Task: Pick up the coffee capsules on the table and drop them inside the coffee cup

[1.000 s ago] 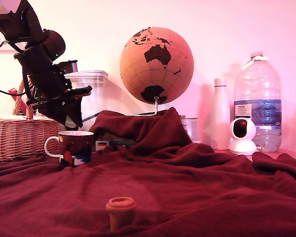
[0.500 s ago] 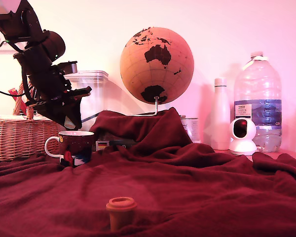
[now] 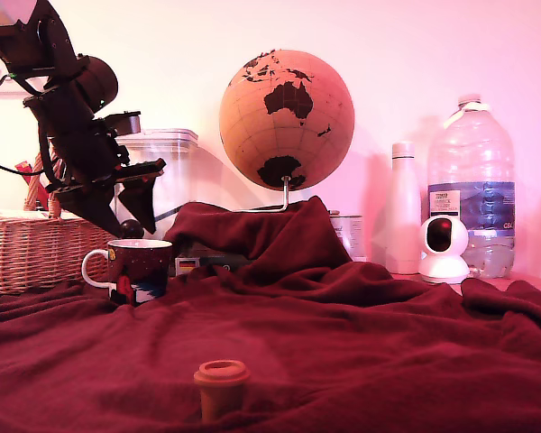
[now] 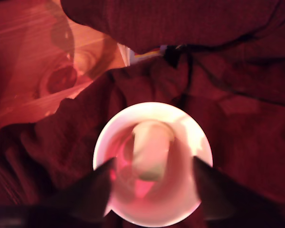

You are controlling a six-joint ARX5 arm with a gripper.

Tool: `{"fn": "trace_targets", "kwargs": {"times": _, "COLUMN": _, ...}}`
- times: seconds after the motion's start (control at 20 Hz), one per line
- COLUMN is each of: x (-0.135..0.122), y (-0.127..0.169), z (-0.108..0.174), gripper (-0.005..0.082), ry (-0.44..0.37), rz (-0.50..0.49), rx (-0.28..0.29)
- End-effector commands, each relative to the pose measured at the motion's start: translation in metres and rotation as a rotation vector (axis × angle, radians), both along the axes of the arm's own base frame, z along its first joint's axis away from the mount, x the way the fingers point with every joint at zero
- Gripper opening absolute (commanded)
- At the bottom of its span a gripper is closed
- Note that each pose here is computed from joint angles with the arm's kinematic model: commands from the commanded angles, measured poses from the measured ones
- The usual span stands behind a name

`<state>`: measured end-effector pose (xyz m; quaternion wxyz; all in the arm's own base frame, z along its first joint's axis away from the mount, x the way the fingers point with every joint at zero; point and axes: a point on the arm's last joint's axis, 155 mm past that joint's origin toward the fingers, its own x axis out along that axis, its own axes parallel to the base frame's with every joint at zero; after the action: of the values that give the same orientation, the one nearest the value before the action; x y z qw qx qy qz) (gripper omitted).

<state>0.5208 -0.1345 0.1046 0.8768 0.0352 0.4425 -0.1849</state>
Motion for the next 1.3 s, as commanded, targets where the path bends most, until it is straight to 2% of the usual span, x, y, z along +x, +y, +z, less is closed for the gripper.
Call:
{"fn": "trace_targets", "kwargs": {"times": 0.0, "x": 0.004, "y": 0.001, "z": -0.011, "gripper": 0.0705, "ry": 0.012, "rz": -0.002, "rx": 0.007}}
{"fn": "trace_targets", "kwargs": {"times": 0.2, "x": 0.003, "y": 0.001, "z": -0.012, "gripper": 0.0685, "ry": 0.016, "rz": -0.004, "rx": 0.005}}
{"fn": "trace_targets", "kwargs": {"times": 0.35, "x": 0.003, "y": 0.001, "z": -0.011, "gripper": 0.0578, "ry": 0.015, "rz": -0.004, "rx": 0.005}}
{"fn": "trace_targets", "kwargs": {"times": 0.45, "x": 0.002, "y": 0.0, "z": -0.01, "gripper": 0.0417, "ry": 0.016, "rz": -0.009, "rx": 0.005}}
{"fn": "trace_targets", "kwargs": {"times": 0.6, "x": 0.001, "y": 0.0, "z": -0.002, "gripper": 0.0034, "ry": 0.005, "rz": -0.012, "rx": -0.002}}
{"fn": "trace_targets", "kwargs": {"times": 0.65, "x": 0.001, "y": -0.001, "z": 0.002, "gripper": -0.0025, "ry": -0.005, "rz": -0.018, "rx": -0.006}}
{"fn": "trace_targets", "kwargs": {"times": 0.9, "x": 0.0, "y": -0.005, "z": 0.03, "gripper": -0.002, "ry": -0.058, "rz": -0.035, "rx": -0.028}}
{"fn": "trace_targets", "kwargs": {"times": 1.25, "x": -0.012, "y": -0.011, "z": 0.085, "gripper": -0.002, "ry": -0.146, "rz": -0.065, "rx": -0.076}}
